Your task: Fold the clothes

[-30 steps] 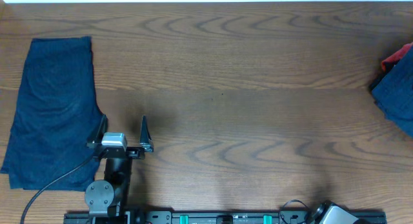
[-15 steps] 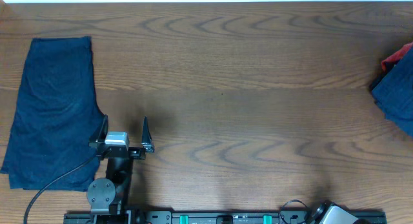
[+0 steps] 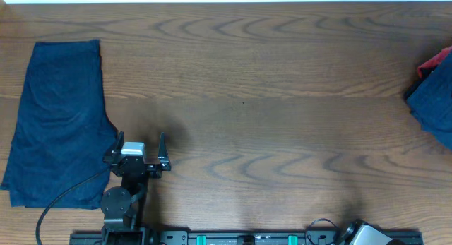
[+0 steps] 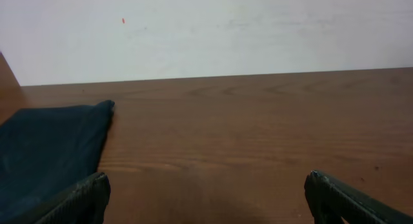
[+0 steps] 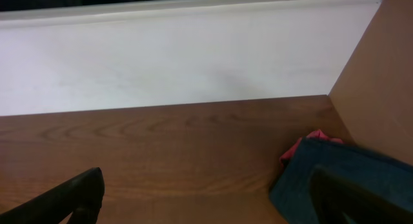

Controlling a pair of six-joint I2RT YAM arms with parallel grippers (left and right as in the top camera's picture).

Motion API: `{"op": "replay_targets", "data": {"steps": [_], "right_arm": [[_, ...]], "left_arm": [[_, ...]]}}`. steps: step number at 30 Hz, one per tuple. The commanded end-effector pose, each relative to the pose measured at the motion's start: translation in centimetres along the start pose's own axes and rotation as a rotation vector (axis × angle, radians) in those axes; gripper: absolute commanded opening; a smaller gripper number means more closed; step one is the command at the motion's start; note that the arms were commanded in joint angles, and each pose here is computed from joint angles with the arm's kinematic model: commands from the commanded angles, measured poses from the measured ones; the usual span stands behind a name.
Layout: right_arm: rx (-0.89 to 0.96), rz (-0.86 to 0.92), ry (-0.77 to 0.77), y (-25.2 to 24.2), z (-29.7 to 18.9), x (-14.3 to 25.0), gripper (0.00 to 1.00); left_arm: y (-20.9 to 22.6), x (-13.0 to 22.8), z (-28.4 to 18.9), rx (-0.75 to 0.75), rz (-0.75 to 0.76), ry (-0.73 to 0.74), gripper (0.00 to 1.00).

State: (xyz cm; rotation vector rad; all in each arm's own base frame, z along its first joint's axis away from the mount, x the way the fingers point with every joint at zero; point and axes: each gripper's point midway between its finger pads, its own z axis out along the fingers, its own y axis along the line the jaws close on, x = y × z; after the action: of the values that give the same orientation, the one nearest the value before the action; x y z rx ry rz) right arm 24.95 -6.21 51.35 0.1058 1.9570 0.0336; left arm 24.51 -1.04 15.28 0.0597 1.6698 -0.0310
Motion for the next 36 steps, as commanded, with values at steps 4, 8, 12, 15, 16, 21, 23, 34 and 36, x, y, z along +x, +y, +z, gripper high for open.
{"op": "replay_targets", "data": {"steps": [4,8,12,15,16,21,23,34,36], "right_arm": [[-0.024,-0.007,0.000,0.65,-0.04,0.02,0.99],[-0.024,-0.007,-0.001,0.66,-0.05,0.02,0.99],[-0.024,-0.007,-0.001,0.66,-0.05,0.02,0.99],[-0.023,-0.007,-0.001,0.65,-0.05,0.02,0.99],[-0.024,-0.008,-0.001,0.66,-0.05,0.01,0.99],[-0.024,-0.008,-0.001,0.66,-0.05,0.01,0.99],[-0.024,-0.008,-0.001,0.66,-0.05,0.01,0.99],[-0.024,-0.007,0.000,0.65,-0.04,0.02,0.99],[-0.023,-0.007,0.001,0.60,0.04,0.03,0.99]], "left_arm": [[-0.04,1.52,0.01,0.003,0.015,0.050,0.98],[0.06,1.53,0.01,-0.004,0.015,0.050,0.98],[0.09,1.59,0.03,-0.005,0.015,0.053,0.98],[0.12,1.57,0.03,-0.007,0.015,0.053,0.98],[0.11,1.57,0.03,-0.006,0.015,0.053,0.98],[0.11,1.56,0.03,-0.007,0.015,0.052,0.98],[0.11,1.56,0.03,-0.007,0.015,0.052,0.98],[0.11,1.53,0.03,-0.007,0.015,0.051,0.98],[0.12,1.53,0.03,-0.007,0.015,0.051,0.98]]}}
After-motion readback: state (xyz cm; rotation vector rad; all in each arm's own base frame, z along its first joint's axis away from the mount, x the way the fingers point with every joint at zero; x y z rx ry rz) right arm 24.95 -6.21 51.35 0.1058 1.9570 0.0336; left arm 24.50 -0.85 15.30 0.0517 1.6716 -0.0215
